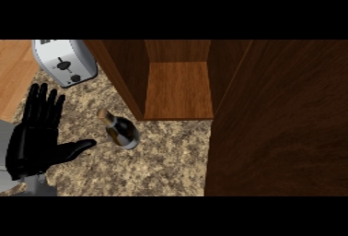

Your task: Pick up the wine, place it into the cabinet and close the cabinet

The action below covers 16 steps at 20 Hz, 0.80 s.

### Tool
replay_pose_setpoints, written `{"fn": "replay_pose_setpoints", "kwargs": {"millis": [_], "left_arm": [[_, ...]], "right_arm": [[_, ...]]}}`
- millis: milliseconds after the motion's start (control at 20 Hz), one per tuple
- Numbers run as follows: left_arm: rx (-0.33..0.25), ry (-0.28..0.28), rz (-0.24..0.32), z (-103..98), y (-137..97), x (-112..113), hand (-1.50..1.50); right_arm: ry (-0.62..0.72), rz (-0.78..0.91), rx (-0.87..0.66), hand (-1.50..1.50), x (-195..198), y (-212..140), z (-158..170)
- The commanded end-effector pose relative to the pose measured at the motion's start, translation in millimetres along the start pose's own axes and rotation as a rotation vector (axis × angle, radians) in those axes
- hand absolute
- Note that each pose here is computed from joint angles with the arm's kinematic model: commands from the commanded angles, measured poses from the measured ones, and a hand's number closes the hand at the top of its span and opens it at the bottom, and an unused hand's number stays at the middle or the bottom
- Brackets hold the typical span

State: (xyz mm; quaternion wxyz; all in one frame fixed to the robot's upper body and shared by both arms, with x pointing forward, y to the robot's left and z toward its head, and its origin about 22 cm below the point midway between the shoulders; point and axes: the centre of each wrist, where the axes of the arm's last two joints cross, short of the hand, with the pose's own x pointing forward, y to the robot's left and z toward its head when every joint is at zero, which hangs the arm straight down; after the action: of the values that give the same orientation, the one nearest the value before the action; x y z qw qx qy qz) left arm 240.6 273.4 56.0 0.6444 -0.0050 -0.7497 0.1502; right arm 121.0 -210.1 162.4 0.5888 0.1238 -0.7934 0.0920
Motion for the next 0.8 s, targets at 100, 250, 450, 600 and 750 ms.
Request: {"fn": "replay_pose_setpoints", "kwargs": {"millis": [100, 250, 450, 600, 750], "left_arm": [[0.043, 0.015, -0.044, 5.4, 29.4, -47.4, -1.5], [0.028, 0.054, -0.031, -2.5, 39.1, -63.9, -1.5], [0.025, 0.081, -0.011, -1.9, 23.8, -89.6, -1.5], [0.0, 0.103, -0.022, -2.7, 26.9, -113.9, -1.5], [-0.02, 0.13, 0.039, -6.5, 37.6, -125.3, -1.5]], "right_arm": [[-0.064, -0.066, 0.025, -1.5, 25.9, -1.1, 25.5], [-0.055, -0.087, 0.061, -1.5, 16.5, -1.8, 21.3], [-0.058, -0.062, 0.047, -1.5, 12.1, -8.2, 20.5], [-0.054, -0.086, 0.023, -1.5, -2.2, -1.8, 10.7], [-0.065, -0.085, 0.042, -1.5, 17.7, -2.6, 21.9]]}}
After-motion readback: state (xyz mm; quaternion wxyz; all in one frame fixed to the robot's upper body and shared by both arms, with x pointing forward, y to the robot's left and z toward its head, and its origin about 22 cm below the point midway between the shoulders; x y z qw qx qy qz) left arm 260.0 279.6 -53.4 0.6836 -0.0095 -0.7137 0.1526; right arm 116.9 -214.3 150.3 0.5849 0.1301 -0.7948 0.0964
